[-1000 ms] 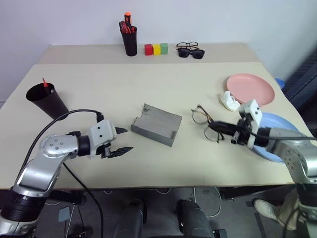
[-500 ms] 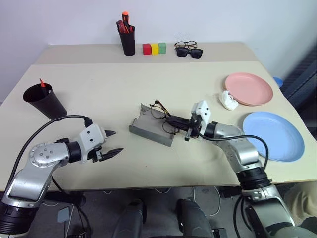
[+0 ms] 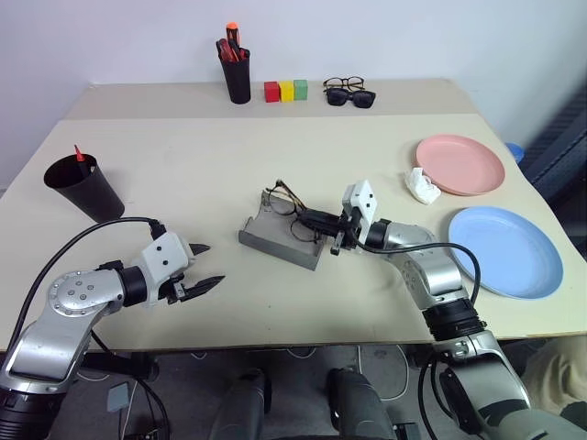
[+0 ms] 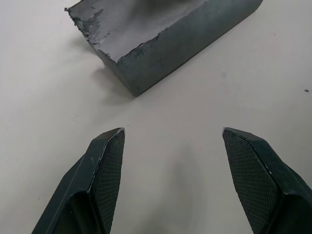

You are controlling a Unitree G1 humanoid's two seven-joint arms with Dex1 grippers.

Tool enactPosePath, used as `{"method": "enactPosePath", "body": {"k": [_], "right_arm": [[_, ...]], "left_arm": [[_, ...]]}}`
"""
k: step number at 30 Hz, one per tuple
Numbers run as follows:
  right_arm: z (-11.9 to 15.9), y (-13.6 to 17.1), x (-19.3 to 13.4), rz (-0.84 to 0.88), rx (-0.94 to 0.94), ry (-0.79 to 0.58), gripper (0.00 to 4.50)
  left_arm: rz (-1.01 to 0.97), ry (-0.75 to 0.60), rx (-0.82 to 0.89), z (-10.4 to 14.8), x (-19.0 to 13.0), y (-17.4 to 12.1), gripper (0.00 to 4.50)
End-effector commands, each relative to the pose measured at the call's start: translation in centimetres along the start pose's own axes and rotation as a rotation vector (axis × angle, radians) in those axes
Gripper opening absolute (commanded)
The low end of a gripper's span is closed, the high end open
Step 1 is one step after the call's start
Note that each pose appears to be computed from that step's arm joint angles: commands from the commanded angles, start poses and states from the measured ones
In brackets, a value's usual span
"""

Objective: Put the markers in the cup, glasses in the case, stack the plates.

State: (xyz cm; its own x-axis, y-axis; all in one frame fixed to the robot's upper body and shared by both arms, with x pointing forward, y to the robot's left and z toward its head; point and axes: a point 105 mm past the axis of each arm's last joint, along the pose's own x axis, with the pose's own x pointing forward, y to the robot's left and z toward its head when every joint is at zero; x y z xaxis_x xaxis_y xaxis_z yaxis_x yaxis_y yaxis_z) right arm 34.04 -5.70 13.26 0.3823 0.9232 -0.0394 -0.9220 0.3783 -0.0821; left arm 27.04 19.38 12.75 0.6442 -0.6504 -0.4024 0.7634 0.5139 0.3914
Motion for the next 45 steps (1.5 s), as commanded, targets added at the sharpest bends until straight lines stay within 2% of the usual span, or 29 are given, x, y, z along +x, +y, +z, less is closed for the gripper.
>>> {"method": "enactPosePath", "body": {"k": [1, 5, 7, 16, 20, 22, 25, 28, 31, 33, 35, 38, 42, 45], "right_arm": [[0.4, 0.6, 0.0, 0.03, -0.042, 0.008, 1.48], [0.3, 0.2, -0.9, 0.006, -0.059, 0.035, 3.61], [0.6, -0.1, -1.8, -0.014, -0.068, 0.041, 4.48], [1.2, 0.6, -8.4, -0.127, -0.124, 0.122, 4.48], [-0.6, 2.2, -14.1, -0.227, -0.123, 0.261, 4.48], [-1.2, 2.8, -15.7, -0.254, -0.107, 0.303, 4.48], [-2.6, 3.9, -18.5, -0.314, -0.077, 0.394, 4.48], [-3.6, 5.1, -20.0, -0.335, -0.055, 0.446, 4.48], [-4.4, 6.2, -21.5, -0.372, -0.042, 0.49, 4.48], [-4.6, 6.4, -22.1, -0.395, -0.039, 0.498, 4.48], [-4.6, 6.5, -22.4, -0.418, -0.039, 0.488, 4.48], [-4.8, 6.9, -22.7, -0.415, -0.041, 0.487, 4.48], [-4.6, 7.3, -22.7, -0.39, -0.051, 0.465, 4.48], [-3.3, 6.8, -22.2, -0.39, -0.065, 0.374, 4.48]], "left_arm": [[0.041, -0.018, 0.047, 1.1, -0.8, 1.0, 3.27], [0.071, -0.021, 0.033, 0.9, -1.1, 1.8, 3.27], [0.077, -0.029, 0.016, 1.0, -1.1, 2.1, 3.27], [-0.03, -0.151, -0.142, 2.7, -1.5, 2.0, 3.27], [-0.076, -0.2, -0.219, 4.1, -0.9, 4.0, 3.27], [-0.107, -0.209, -0.276, 4.6, -0.3, 4.9, 3.27], [-0.106, -0.172, -0.307, 5.7, 1.8, 7.9, 3.27], [-0.106, -0.118, -0.251, 6.6, 3.9, 10.3, 3.27], [-0.076, -0.056, -0.111, 9.2, 7.9, 12.8, 3.27], [-0.076, -0.051, -0.052, 11.1, 10.0, 13.3, 3.27], [-0.095, -0.06, 0.004, 12.8, 11.8, 12.9, 3.27], [-0.113, -0.051, 0.064, 14.0, 14.2, 11.8, 3.27], [-0.163, -0.02, 0.116, 14.1, 15.7, 10.2, 3.27], [-0.193, 0.02, 0.146, 13.3, 16.0, 9.7, 3.27]]}}
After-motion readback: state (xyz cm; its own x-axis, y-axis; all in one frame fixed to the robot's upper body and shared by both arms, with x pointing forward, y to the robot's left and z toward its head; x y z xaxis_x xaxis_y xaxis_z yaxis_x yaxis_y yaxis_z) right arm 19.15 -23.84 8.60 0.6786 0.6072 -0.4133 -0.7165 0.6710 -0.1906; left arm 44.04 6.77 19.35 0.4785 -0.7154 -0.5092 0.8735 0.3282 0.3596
